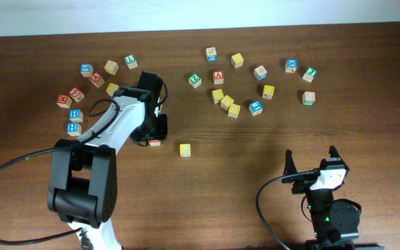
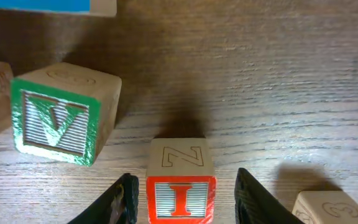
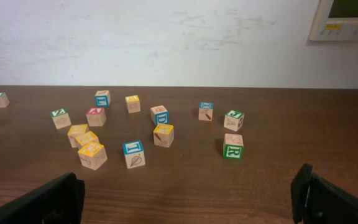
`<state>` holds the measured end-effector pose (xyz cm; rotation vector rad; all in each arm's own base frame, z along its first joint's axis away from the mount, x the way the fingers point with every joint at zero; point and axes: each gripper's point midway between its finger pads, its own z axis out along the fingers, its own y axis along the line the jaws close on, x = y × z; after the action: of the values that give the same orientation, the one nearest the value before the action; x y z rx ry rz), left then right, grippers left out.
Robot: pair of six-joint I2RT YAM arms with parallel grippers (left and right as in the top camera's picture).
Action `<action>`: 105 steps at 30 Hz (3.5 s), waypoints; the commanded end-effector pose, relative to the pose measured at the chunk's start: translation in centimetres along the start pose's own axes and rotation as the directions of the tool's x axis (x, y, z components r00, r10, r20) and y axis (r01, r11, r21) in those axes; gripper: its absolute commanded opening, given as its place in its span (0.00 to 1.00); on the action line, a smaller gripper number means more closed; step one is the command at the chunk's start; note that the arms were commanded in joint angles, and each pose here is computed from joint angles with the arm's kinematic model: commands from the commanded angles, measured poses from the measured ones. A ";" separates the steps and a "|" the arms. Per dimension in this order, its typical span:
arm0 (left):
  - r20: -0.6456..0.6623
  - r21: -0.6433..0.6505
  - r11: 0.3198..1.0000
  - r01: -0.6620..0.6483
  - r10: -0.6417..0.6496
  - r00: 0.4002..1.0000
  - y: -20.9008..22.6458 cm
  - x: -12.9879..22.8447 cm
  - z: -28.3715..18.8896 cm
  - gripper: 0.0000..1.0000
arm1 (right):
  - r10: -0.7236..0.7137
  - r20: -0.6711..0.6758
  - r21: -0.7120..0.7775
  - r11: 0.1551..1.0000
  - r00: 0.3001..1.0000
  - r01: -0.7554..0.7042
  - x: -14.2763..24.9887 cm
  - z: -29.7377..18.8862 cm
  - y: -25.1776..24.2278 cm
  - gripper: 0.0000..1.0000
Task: Spell out ICRA
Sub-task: 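Carry the yellow C block and place it right of the I block, then open the left gripper and release the C block, then move the left gripper to the green R block at the top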
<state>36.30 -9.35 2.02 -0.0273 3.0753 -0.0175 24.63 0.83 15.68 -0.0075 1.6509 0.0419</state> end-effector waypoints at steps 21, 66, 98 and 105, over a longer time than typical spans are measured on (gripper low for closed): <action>-0.048 0.009 1.000 0.003 -0.003 0.999 0.0 1.6 1.4 0.27 | -0.001 -0.005 0.012 1.000 1.000 0.001 0.3 0.0 -0.3 0.98; -0.116 0.038 0.999 -0.005 0.009 0.993 -4.1 4.6 0.8 0.45 | -0.001 -0.005 0.012 1.000 1.000 0.001 0.3 0.0 -0.3 0.98; 0.528 0.075 0.997 0.016 -0.054 0.847 -1.2 -2.7 -29.1 0.99 | -0.001 -0.005 0.012 1.000 1.000 0.001 0.3 0.0 -0.3 0.98; 0.362 -0.018 0.989 0.145 -0.129 0.923 2.8 -6.9 -20.6 0.99 | -0.001 -0.005 0.012 1.000 1.000 0.001 0.3 0.0 -0.3 0.98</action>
<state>40.18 -8.50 26.07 -0.1413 2.6224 0.0340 24.63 0.83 15.69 -0.0084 1.6505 0.0410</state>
